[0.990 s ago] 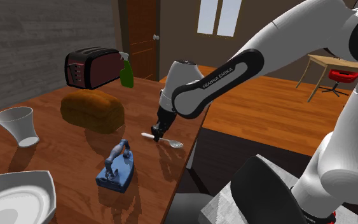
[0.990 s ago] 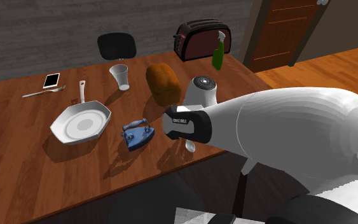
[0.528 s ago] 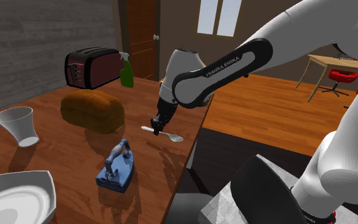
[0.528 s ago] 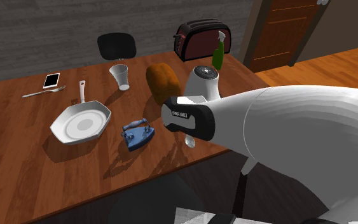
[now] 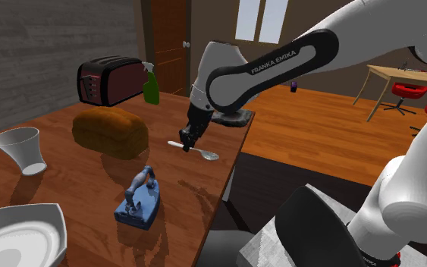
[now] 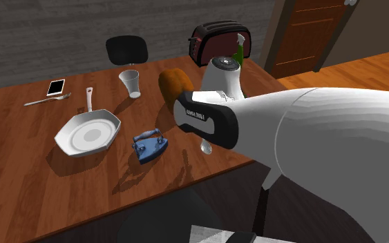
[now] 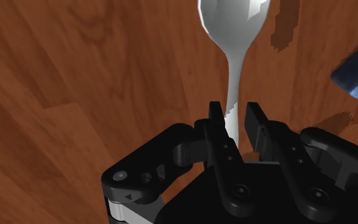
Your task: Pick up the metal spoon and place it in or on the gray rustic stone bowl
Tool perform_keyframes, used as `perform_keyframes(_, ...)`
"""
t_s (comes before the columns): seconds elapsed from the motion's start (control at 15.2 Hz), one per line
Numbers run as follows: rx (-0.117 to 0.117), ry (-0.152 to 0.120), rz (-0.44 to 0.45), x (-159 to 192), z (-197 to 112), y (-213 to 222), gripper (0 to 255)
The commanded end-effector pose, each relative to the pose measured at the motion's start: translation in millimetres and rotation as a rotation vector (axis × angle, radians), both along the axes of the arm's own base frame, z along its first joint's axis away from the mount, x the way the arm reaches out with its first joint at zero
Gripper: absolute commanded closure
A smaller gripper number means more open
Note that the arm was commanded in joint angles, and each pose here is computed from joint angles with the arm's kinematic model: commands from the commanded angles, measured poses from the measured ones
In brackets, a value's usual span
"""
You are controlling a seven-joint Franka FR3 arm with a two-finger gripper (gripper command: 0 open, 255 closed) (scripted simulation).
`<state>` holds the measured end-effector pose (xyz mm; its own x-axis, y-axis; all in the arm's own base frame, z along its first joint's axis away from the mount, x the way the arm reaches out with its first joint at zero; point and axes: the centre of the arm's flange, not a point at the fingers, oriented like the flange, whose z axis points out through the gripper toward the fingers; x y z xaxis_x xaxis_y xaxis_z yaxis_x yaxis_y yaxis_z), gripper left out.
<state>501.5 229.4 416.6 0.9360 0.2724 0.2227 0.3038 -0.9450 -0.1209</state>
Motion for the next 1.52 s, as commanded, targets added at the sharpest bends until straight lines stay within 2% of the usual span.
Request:
perform_keyframes(0.0,0.0,0.0,0.0,-0.3,11.5,-0.7,255)
perform_keyframes(0.99,0.0,0.0,0.0,-0.4,88.8,-0.7,255)
perform_keyframes(1.45,0.0,0.0,0.0,39.5,91.5,-84.0,255)
